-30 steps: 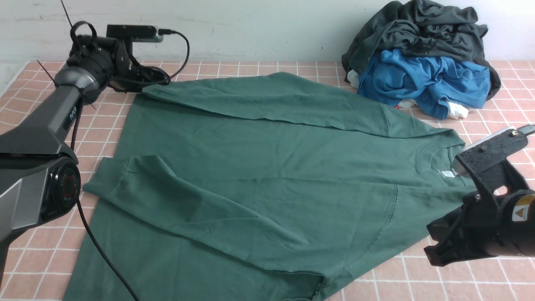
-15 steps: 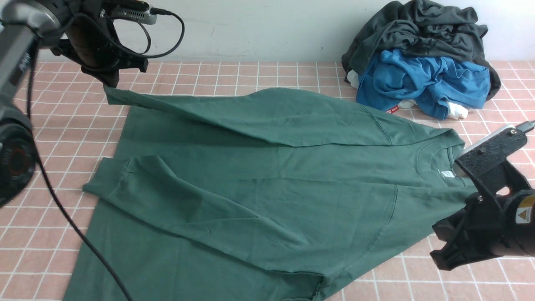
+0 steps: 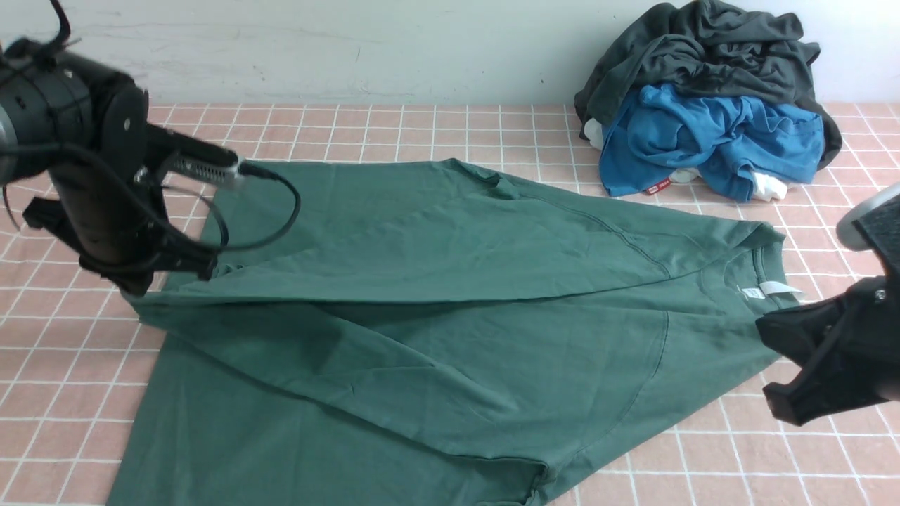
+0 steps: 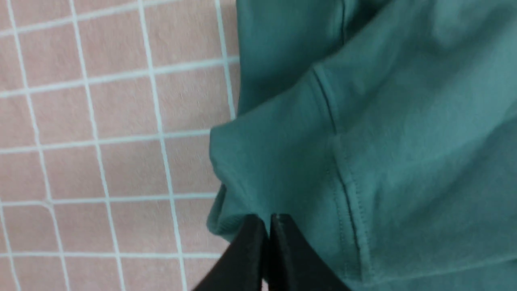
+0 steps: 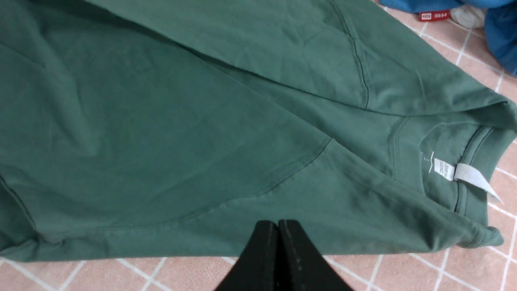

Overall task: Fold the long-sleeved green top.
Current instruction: Use the left arm to drag and drop the cuff onto the cuff closest to the left arm, then use both arms simultaneously to clamp the lower edge of the clothing fabric

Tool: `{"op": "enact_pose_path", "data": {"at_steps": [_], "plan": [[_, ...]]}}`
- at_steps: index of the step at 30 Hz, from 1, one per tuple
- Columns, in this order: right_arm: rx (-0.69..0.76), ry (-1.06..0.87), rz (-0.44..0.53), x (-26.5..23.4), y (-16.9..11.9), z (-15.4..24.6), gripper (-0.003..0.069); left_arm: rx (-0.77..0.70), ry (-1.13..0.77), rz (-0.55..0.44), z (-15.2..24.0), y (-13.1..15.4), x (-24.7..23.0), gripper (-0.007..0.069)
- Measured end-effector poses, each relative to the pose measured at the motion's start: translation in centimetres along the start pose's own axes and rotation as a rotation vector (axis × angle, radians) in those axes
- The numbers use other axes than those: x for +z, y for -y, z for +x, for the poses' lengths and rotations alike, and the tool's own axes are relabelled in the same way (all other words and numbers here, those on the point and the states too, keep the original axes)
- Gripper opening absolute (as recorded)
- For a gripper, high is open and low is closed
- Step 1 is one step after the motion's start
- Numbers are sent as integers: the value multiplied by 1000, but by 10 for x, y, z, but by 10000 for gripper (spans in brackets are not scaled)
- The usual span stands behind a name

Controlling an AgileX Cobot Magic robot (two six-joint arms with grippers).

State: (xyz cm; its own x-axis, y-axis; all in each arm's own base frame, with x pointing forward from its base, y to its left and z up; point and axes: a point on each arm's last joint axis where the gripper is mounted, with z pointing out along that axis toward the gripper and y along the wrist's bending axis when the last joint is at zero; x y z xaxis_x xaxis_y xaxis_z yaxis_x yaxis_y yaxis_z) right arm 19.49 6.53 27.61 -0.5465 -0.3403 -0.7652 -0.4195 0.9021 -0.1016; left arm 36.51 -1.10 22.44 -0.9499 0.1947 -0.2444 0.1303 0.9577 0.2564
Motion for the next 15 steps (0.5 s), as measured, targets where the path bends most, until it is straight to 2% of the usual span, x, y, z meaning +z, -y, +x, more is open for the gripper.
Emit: {"op": "enact_pose_path", "data": {"at_steps": [2,4,5,6,9,10,12,13,15], "plan": [[18,2,-7,0,-1,0,-10,2,-15,2,4,1,4,21],[58,6,-24,0,-2,-1,-10,4,-35,10,8,2,4,85],[60,5,-25,0,-2,-1,-10,5,-34,11,8,2,4,85],[68,1,-29,0,-3,0,-10,10,-33,32,11,3,-3,151],[71,-15,-35,0,-3,1,-10,19,-43,91,20,7,-16,246],[71,-25,-38,0,-4,2,-10,69,-49,142,30,13,-27,307],[66,-31,-41,0,-4,3,-10,186,-86,199,52,25,-34,382],[65,-31,-42,0,-4,3,-10,214,-95,207,57,27,-34,394],[44,-39,-48,0,-4,3,-10,385,-147,265,85,42,-30,447]]}}
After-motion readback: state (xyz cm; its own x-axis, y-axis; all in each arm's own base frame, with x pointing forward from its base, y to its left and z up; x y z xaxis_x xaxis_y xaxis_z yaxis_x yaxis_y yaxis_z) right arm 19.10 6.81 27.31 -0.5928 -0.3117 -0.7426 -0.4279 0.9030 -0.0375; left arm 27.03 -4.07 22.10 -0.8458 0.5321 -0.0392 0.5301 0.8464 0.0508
